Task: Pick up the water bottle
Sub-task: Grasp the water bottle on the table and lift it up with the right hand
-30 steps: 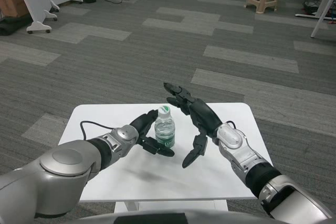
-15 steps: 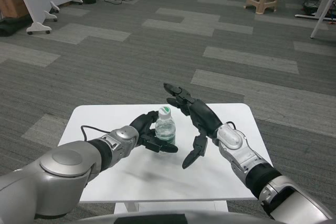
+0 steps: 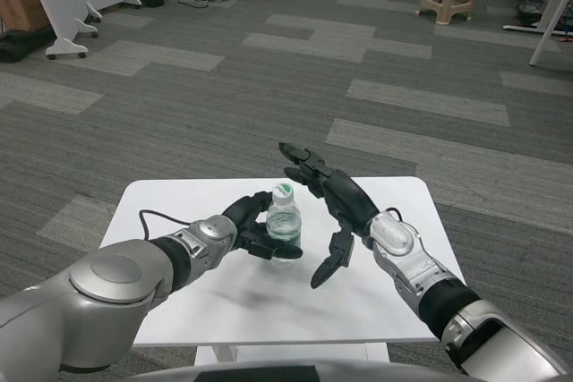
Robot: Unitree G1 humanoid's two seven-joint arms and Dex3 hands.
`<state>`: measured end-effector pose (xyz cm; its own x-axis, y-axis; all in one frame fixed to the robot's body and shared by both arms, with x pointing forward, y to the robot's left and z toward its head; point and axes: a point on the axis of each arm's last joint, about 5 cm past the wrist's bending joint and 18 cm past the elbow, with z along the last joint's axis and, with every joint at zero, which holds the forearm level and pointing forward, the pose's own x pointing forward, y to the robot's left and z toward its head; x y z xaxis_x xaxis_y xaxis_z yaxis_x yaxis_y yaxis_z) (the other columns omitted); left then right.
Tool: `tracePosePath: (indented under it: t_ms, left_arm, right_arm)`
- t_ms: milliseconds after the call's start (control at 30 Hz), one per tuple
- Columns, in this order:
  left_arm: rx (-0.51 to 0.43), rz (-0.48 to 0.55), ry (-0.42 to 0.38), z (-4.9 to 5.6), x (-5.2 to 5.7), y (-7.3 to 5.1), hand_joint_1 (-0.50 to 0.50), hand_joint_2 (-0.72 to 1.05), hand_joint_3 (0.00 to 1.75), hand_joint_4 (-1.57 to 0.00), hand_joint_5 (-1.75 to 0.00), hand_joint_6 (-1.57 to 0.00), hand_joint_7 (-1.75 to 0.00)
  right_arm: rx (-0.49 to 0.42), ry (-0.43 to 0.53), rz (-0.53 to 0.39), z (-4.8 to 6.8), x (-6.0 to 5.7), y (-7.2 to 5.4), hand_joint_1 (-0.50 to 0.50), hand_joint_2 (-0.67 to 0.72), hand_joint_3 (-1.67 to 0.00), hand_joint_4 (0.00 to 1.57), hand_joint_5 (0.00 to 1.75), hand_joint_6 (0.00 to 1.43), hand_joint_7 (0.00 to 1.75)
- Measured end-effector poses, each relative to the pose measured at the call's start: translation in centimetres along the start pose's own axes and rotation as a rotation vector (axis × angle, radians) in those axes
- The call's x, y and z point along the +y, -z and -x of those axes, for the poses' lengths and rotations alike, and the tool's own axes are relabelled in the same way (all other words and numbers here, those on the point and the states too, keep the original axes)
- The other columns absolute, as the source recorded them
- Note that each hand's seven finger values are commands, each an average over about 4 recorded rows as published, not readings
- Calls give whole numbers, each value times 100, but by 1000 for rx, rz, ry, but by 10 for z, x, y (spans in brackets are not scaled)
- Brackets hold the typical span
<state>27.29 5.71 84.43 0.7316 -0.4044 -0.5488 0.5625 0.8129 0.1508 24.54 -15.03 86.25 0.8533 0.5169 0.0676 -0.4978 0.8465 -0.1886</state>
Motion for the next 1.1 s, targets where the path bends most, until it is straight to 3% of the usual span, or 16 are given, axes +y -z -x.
tracePosePath:
  t_ms: [100, 333, 433, 500, 633, 767, 900, 1100]
  left_arm:
    - [0, -10, 1, 0, 0, 0, 50, 80, 9, -105, -18, -42, -2]
    - [0, -12, 4, 0, -1, 0, 50, 87, 9, -96, -38, -42, -2]
    - [0, -12, 4, 0, -1, 0, 50, 87, 9, -92, -33, -39, -2]
    - [0, -13, 4, 0, -1, 0, 50, 89, 9, -81, -31, -33, 0]
    - [0, -13, 5, 0, -1, 0, 50, 96, 17, -34, -26, -8, 0]
    - [-1, -8, 4, 0, -1, 0, 50, 83, 17, -5, -13, -1, 0]
    - [-4, 7, -5, 0, 0, -1, 50, 91, 17, 0, 0, 0, 0]
    - [-5, 19, -16, 0, 4, -1, 50, 105, 9, 0, 0, 0, 0]
  right_arm:
    - [0, 0, 0, 0, 0, 0, -7, 60, -48, 0, 39, 0, 7]
    - [0, 0, 0, 0, 0, 0, -7, 60, -48, 0, 39, 0, 7]
    - [-1, 0, 0, 0, 0, 0, -7, 60, -48, 0, 39, 0, 7]
    - [-1, 0, 0, 0, 0, 0, -8, 60, -48, 0, 39, 0, 7]
    - [-1, 0, 0, 0, 0, 0, -8, 60, -48, 0, 39, 0, 7]
    - [-2, 0, 0, 0, 0, 0, -8, 60, -48, 0, 41, 0, 7]
    - [-9, 35, -6, 1, -5, -1, -10, 60, -48, 0, 39, 0, 7]
    - [-7, 123, -20, 12, -19, 1, -12, 60, -42, 0, 41, 0, 7]
